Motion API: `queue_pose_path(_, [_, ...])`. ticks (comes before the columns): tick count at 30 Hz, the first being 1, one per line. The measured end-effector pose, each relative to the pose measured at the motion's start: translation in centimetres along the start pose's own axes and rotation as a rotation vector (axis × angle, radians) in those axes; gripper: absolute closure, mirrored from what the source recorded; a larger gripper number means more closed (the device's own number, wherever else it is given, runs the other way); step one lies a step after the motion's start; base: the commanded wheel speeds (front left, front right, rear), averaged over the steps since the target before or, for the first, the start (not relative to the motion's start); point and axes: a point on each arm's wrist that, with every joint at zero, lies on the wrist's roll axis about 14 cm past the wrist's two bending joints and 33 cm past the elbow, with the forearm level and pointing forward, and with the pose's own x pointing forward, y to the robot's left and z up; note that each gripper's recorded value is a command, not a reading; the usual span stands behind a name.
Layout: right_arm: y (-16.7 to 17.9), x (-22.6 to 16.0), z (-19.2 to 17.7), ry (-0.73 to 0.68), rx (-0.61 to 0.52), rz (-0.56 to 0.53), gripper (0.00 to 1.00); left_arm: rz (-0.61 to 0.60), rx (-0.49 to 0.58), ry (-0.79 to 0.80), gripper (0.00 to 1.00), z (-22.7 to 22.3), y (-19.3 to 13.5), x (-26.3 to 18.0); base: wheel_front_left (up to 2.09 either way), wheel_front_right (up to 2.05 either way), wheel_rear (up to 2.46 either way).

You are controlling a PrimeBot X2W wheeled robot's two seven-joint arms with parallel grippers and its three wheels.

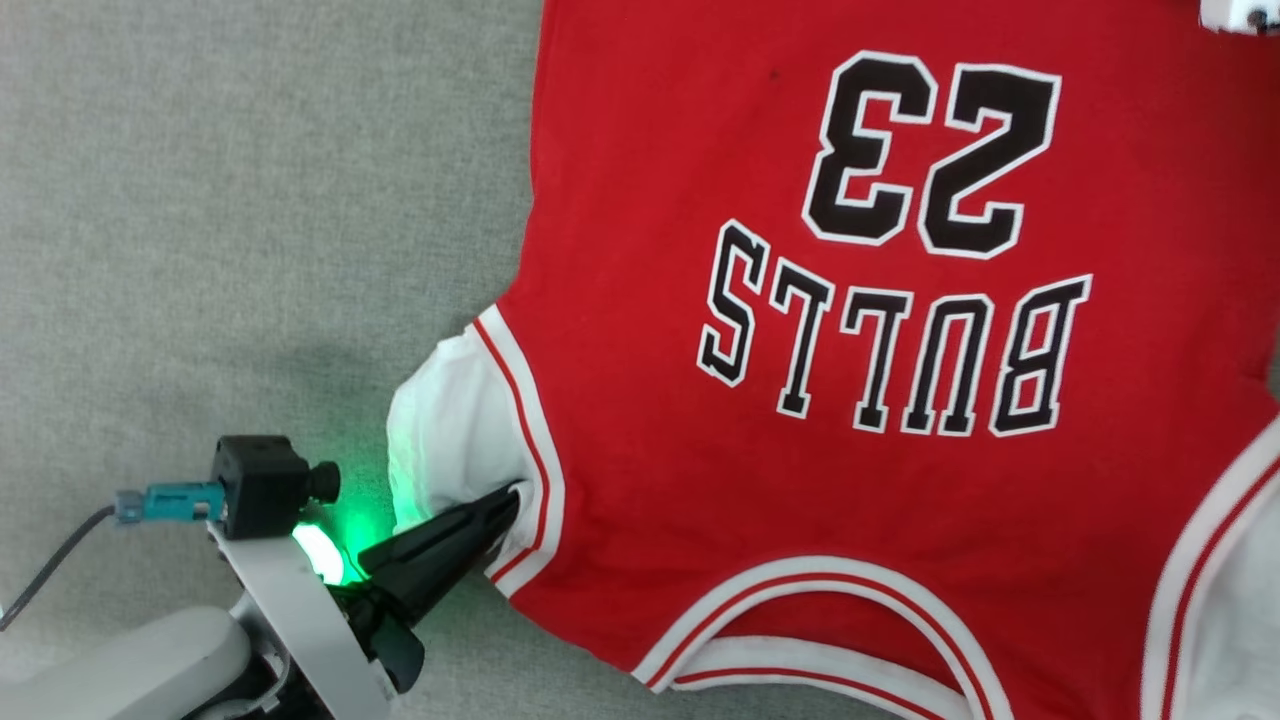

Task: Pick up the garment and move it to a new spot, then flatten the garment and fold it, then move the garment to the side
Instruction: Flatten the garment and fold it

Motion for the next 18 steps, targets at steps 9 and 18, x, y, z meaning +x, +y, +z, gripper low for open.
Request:
queue_pose_path(9, [-1.6, -4.3, -2.6, -0.013, -0.010, -0.002, 1.00, 0.030, 0.031, -0.083, 1.00, 2.3, 0.0, -0.8, 0.00, 0.00, 0.00])
queue_pose_path(18, [-1.3, -11.9, -9.2, 0.042, -0.080, 0.026, 1.00, 0.045, 0.074, -0.136, 1.00, 3.4, -0.4, -2.4, 0.00, 0.00, 0.00])
